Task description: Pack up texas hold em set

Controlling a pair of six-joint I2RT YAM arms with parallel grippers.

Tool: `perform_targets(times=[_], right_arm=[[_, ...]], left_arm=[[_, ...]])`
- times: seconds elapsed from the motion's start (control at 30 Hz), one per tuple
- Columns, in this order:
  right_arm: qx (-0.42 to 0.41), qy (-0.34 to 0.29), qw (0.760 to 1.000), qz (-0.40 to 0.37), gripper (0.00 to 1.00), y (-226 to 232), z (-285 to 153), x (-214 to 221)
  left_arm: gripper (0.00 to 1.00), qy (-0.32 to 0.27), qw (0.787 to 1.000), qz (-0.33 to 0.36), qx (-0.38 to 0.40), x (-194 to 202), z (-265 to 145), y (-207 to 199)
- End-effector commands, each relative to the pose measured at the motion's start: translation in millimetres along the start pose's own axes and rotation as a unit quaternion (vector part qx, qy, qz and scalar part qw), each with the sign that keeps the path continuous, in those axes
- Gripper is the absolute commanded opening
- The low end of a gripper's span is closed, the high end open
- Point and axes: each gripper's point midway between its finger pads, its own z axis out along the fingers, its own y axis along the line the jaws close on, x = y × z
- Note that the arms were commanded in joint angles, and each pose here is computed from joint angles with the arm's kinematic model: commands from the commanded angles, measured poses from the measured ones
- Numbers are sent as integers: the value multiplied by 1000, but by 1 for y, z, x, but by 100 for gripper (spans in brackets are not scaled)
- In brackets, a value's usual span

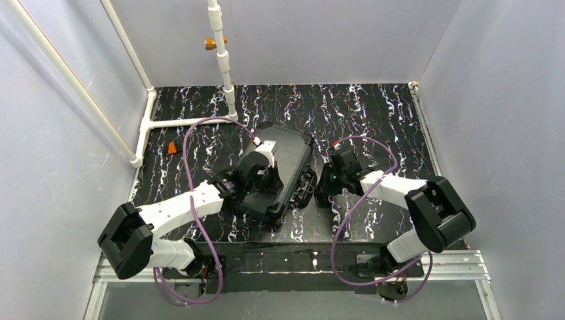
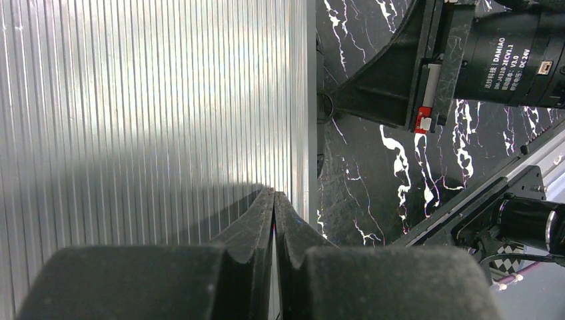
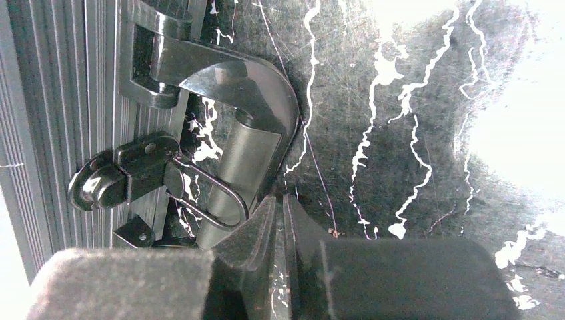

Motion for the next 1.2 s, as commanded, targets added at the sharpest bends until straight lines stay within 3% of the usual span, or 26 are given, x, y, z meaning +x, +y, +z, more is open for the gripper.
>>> perform_targets(times=[0.0,1.17], right_arm=[[-9,-16,1000,-6,16,8,2,-15],[-110,-43,993,-19,15,69,-17,-50]], left_arm=[[1,163,983,17,-84,96,-9,49],[0,171,981,24,-84,105,-4,47]])
